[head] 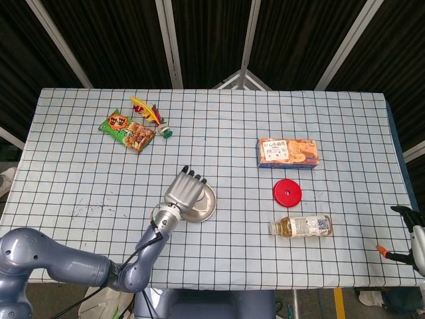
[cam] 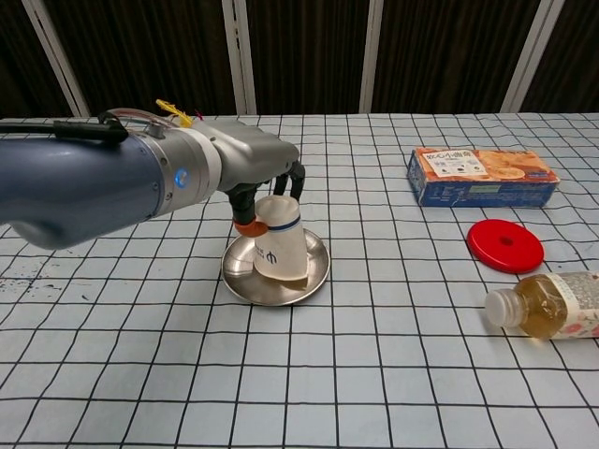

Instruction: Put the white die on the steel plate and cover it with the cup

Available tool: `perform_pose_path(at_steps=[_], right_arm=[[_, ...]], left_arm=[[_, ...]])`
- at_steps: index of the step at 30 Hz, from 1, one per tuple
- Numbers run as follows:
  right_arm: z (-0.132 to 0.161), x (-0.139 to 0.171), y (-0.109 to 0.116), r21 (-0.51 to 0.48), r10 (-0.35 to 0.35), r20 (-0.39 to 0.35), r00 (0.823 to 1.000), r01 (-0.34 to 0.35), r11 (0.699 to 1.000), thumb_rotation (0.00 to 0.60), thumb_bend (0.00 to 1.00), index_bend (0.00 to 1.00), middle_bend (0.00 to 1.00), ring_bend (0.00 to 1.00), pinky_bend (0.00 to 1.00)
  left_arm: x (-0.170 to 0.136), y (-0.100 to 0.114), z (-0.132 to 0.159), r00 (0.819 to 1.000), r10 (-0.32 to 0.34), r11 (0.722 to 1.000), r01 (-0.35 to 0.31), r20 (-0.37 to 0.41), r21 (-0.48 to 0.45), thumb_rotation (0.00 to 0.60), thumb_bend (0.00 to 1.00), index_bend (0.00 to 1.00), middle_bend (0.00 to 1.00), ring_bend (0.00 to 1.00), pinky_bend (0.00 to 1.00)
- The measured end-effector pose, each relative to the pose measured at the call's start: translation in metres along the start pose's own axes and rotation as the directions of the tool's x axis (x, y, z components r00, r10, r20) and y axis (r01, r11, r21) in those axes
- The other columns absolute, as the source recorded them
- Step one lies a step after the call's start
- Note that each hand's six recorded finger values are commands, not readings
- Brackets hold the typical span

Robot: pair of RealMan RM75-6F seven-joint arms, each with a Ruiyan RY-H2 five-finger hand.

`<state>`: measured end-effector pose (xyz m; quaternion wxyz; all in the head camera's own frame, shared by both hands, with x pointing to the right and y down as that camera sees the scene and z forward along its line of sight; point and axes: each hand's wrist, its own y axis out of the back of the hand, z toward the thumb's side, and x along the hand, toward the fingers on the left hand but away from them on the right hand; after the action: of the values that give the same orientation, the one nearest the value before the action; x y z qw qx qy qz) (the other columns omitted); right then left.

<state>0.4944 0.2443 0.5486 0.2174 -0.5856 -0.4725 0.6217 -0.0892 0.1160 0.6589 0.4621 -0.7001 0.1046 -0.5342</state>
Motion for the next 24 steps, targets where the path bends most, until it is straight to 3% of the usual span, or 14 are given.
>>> perform_pose_path(at_steps=[13,21,24], right_arm=[[0.0,0.001,0.001,-0.007,0.004,-0.007,1.0,-0.004,1.0,0.6,0.1,0.21,0.19,0.15,0.01],[0.002,0.0,-0.001,-0.012,0.014,-0.005,1.0,-0.014,1.0,0.6,0.1,0.21,0.19,0.15,0.01],[0.001,0.0,-0.001,-0.016,0.014,-0.006,1.0,-0.014,1.0,0.6,0.1,0.21,0.19,0.15,0.01]], left_arm=[[-0.001,-0.004,-0.005,0.997,0.05,0.998,-0.052,0.053,0.044,0.6,0.52,0.35,0.28,0.22,0.15],[0.0,-0.008,-0.015,0.993,0.079,0.977,-0.094,0.083,0.192,0.6,0.52,0.35,0.28,0.21,0.15],[0.001,-0.009,-0.016,0.993,0.085,0.973,-0.101,0.08,0.21,0.6,0.52,0.35,0.27,0.21,0.15]])
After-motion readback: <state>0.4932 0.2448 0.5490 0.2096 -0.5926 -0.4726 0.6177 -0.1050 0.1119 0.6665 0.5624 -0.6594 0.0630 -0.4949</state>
